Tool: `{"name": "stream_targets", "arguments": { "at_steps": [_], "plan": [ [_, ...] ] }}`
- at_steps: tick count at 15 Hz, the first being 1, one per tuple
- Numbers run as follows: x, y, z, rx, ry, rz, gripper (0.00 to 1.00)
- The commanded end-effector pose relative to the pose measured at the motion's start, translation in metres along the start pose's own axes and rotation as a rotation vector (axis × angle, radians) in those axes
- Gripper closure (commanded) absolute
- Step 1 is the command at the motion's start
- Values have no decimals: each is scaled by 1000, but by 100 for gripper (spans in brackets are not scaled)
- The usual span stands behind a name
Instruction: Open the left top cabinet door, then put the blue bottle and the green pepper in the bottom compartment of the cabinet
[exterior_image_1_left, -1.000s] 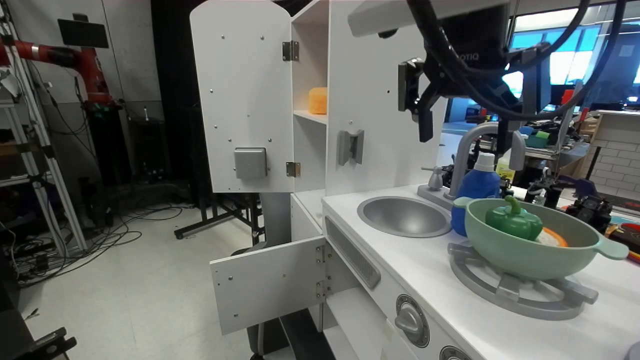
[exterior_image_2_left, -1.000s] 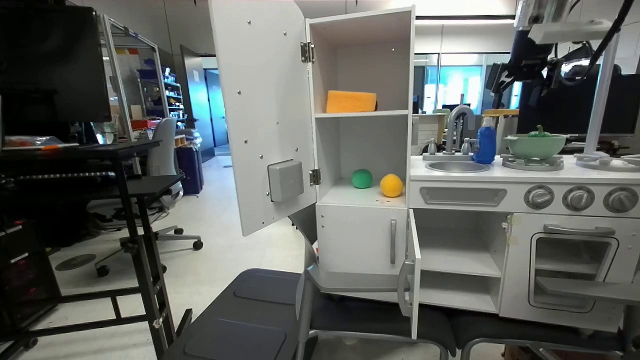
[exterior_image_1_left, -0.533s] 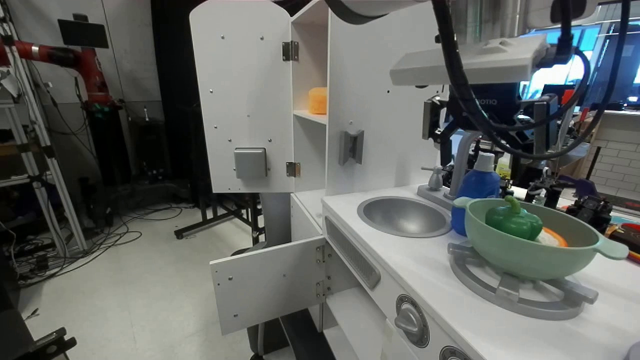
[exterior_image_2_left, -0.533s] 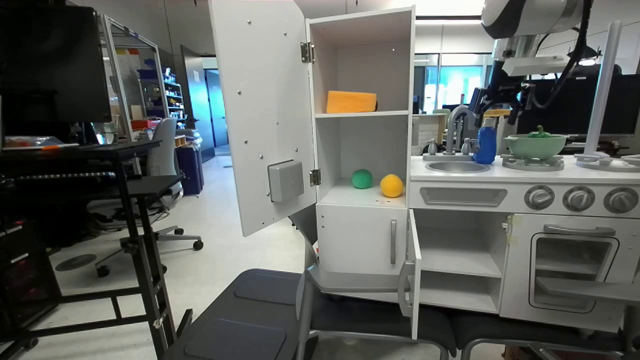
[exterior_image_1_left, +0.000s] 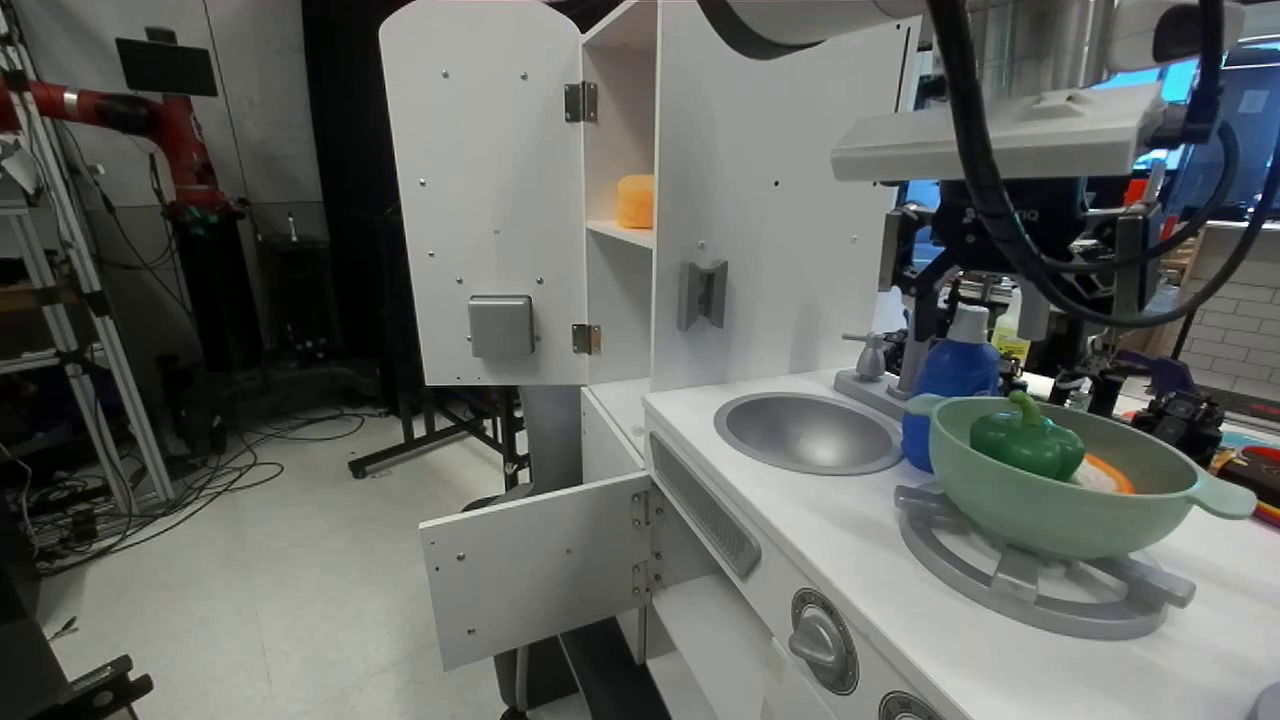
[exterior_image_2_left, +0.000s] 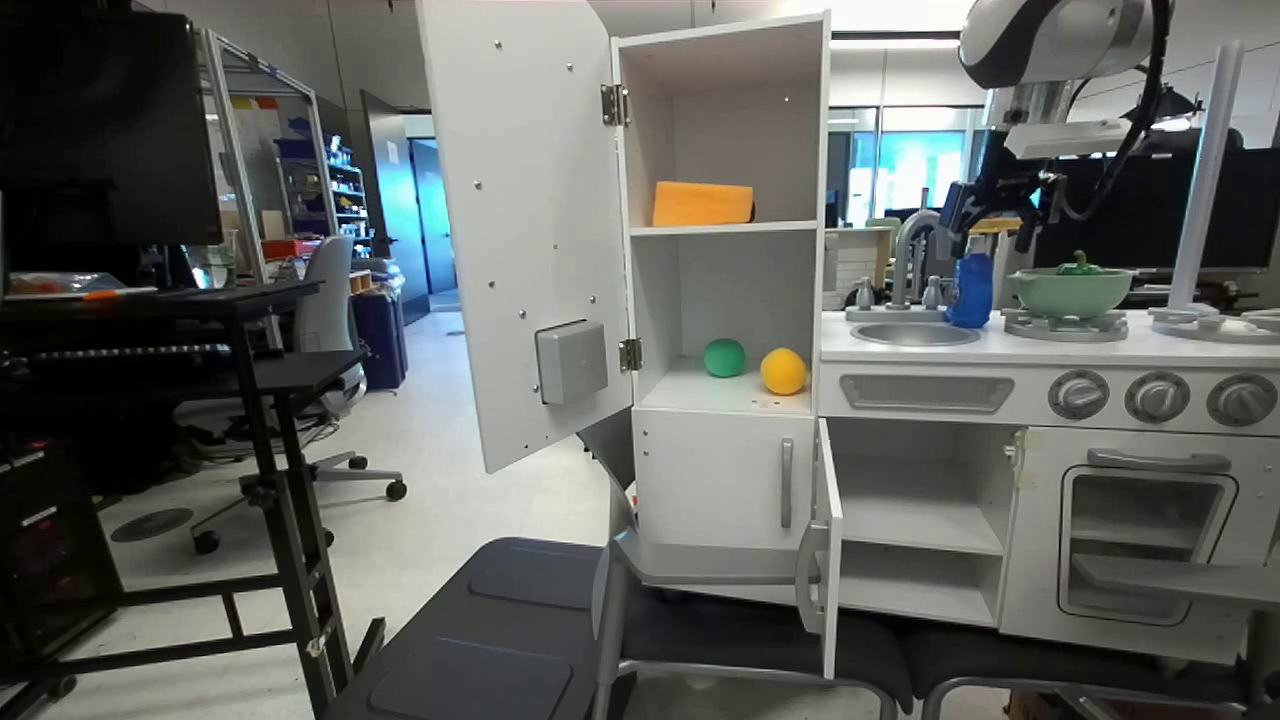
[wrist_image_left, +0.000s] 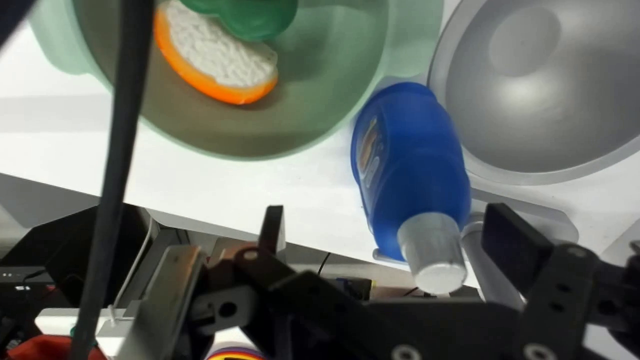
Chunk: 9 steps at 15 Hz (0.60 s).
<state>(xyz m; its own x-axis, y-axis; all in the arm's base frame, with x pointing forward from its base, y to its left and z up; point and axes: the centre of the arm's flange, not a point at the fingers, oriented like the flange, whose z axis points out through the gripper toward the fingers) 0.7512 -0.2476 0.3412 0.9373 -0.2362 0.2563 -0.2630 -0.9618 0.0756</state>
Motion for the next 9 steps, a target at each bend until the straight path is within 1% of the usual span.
{"name": "stream_targets", "arguments": {
  "at_steps": [1, 6, 7, 8, 9],
  "plan": [
    [25, -3, 16, 36, -15, -23, 0],
    [30, -14, 31, 48, -18, -38, 0],
    [32, -17, 29, 46, -21, -39, 17],
    [32, -17, 31, 55, -31, -50, 26],
    [32, -16, 32, 62, -37, -51, 32]
  ]
}}
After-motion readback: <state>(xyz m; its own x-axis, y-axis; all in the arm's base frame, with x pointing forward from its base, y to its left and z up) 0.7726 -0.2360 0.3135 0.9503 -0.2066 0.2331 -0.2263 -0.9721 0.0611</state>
